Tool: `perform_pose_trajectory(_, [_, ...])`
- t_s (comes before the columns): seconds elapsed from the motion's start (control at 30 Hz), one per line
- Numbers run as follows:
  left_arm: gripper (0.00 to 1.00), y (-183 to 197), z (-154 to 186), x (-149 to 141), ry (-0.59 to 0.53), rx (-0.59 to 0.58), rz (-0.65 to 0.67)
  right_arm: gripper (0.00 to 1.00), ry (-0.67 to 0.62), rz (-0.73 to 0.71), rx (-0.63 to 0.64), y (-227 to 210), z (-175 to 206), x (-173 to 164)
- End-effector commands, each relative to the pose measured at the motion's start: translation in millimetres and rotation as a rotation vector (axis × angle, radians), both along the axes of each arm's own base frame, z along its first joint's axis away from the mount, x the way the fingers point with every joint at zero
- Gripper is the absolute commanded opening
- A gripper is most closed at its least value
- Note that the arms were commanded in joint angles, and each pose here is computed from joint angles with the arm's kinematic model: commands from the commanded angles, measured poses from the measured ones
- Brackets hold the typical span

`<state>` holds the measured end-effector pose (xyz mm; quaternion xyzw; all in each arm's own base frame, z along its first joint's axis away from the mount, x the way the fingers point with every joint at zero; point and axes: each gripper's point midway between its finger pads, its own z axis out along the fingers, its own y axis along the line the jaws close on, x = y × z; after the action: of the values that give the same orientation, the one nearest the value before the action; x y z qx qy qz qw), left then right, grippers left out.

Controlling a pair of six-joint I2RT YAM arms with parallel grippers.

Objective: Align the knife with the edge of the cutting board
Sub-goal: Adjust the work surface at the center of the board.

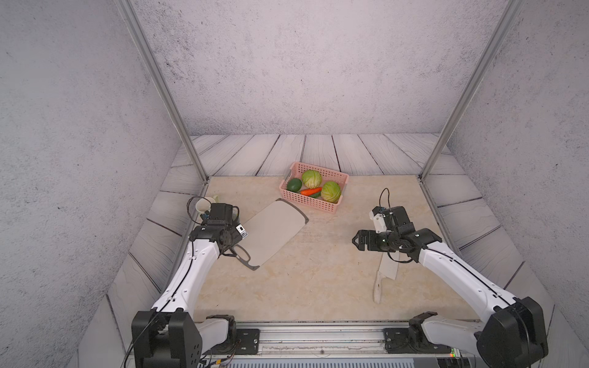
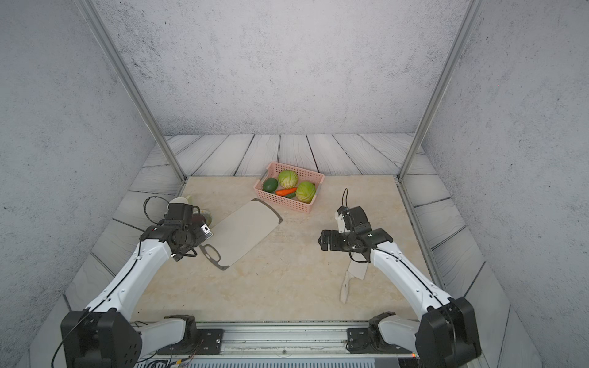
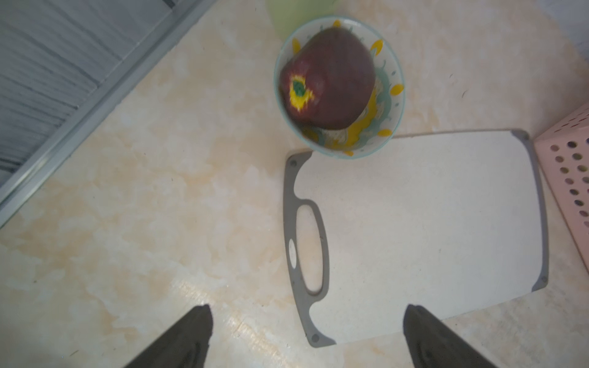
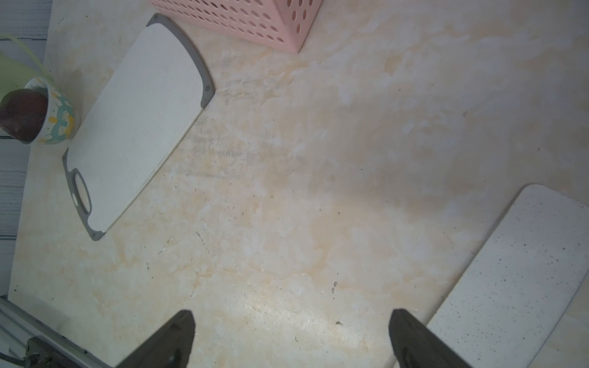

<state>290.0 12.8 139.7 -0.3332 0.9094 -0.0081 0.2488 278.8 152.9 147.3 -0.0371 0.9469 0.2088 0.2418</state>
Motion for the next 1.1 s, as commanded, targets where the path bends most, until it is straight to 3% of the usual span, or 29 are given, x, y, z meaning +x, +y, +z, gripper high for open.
perform_pose_trajectory(0.0, [1.00,-5.3,-14.9,-13.5,0.080,-0.040,0.007,0.99,0.036,0.018,0.037,7.6,3.3,-17.6])
perform_pose_trajectory(0.27, [0.96,-7.2,-56.5,-23.9,0.263,-0.146,0.025,0.99,0.040,0.044,0.058,15.0,5.0,-29.6])
perform_pose_trajectory(0.43, [0.87,-12.4,-79.5,-20.7,0.350,-0.220,0.015,0.99,0.043,0.045,0.060,16.5,4.0,-32.1])
perform_pose_trajectory(0.6, [0.76,-7.5,-89.0,-12.3,0.393,-0.199,0.010,0.99,0.045,0.055,0.063,18.3,3.4,-34.7])
perform_pose_trajectory(1.07, [0.57,-3.6,-113.4,2.5,0.479,-0.187,0.000,0.99,0.057,0.068,0.079,23.8,-2.8,-37.7])
